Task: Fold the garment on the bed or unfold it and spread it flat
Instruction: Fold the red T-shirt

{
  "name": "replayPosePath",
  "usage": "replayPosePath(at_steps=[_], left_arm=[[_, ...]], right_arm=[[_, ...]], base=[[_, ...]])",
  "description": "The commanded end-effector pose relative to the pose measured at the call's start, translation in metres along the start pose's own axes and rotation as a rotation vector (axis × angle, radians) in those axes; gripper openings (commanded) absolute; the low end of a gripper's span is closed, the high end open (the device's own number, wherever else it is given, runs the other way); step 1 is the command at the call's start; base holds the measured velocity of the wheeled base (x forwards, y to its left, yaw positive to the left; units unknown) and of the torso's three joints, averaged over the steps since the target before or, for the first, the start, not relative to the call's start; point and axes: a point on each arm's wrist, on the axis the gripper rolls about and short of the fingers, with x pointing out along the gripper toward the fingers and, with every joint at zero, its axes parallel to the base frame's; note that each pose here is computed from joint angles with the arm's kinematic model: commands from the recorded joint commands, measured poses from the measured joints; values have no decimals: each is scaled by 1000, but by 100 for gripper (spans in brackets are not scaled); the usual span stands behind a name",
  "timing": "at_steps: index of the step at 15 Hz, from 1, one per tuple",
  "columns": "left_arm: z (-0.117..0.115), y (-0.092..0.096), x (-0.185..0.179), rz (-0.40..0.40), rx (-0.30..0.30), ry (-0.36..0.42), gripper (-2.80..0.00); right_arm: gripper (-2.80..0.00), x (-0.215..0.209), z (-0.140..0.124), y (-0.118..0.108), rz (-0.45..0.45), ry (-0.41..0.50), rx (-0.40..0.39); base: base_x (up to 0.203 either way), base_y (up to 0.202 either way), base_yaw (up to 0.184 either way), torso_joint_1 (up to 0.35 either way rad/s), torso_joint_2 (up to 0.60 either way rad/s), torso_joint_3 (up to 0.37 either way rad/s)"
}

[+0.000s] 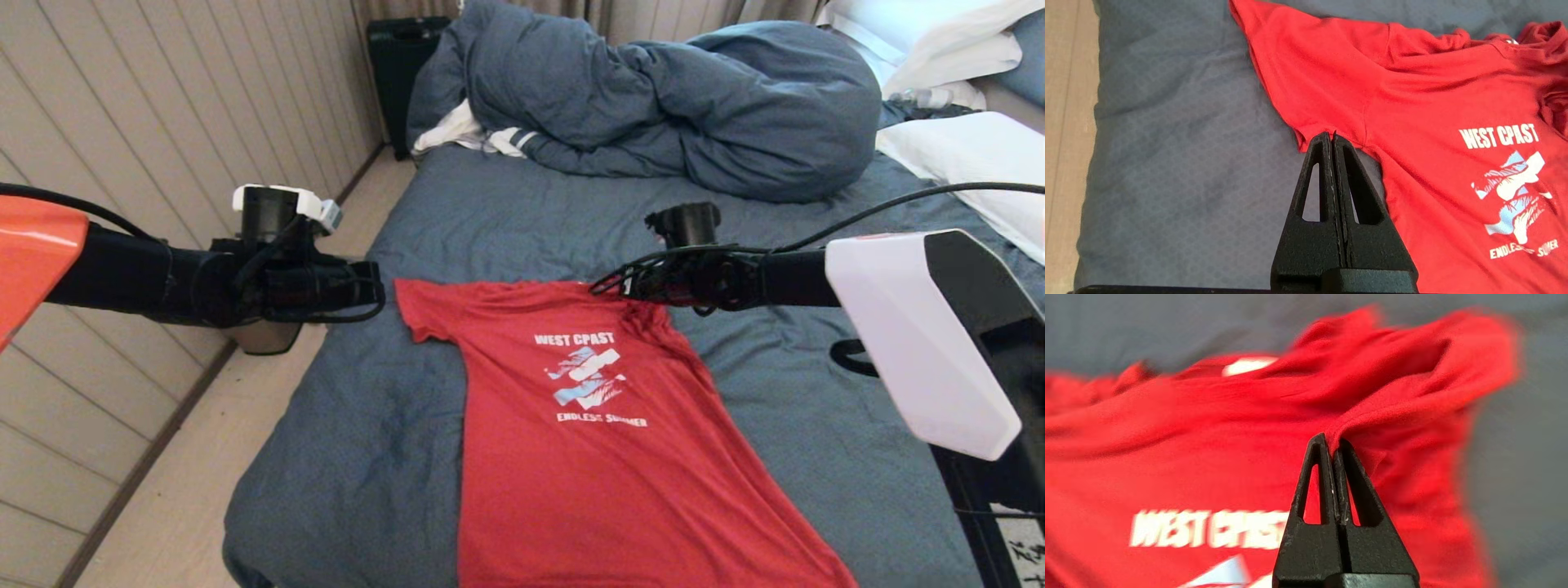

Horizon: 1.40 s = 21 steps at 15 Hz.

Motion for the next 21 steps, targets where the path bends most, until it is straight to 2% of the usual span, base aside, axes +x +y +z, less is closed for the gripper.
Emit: replayPosePath(at_steps=[1,3,8,9,13,19,20,21], left_arm=[[-1,0,0,-1,-3,3,-280],[-3,1,1,1,-4,10,-280],[-3,1,0,1,-4,8,-280],[-2,0,-3,-1,-3,5,-280],[1,-1,-6,-2,-2,-5,-280],[5,-1,-11,-1,-2,-22,-280],[7,0,-12,0,-3,-27,-280],[9,1,-12,-1,-7,-35,-280]], right_arm=[[-280,10,-13,8,11,20,-17],[-280,15,-15,11,26,-11,-27],[-280,18,-18,13,28,-10,-47],[0,18,-17,12,27,-14,-46],[0,11,-8,10,28,-34,-37],[0,-38,26,17,51,-99,-25],[-19,-48,29,17,51,-101,-24],[-280,-58,32,15,50,-103,-23]], base=[[0,0,0,0,0,0],[0,0,0,0,0,0],[0,0,0,0,0,0],[0,0,0,0,0,0],[0,0,0,0,0,0],[0,0,0,0,0,0],[0,0,0,0,0,0],[0,0,0,0,0,0]])
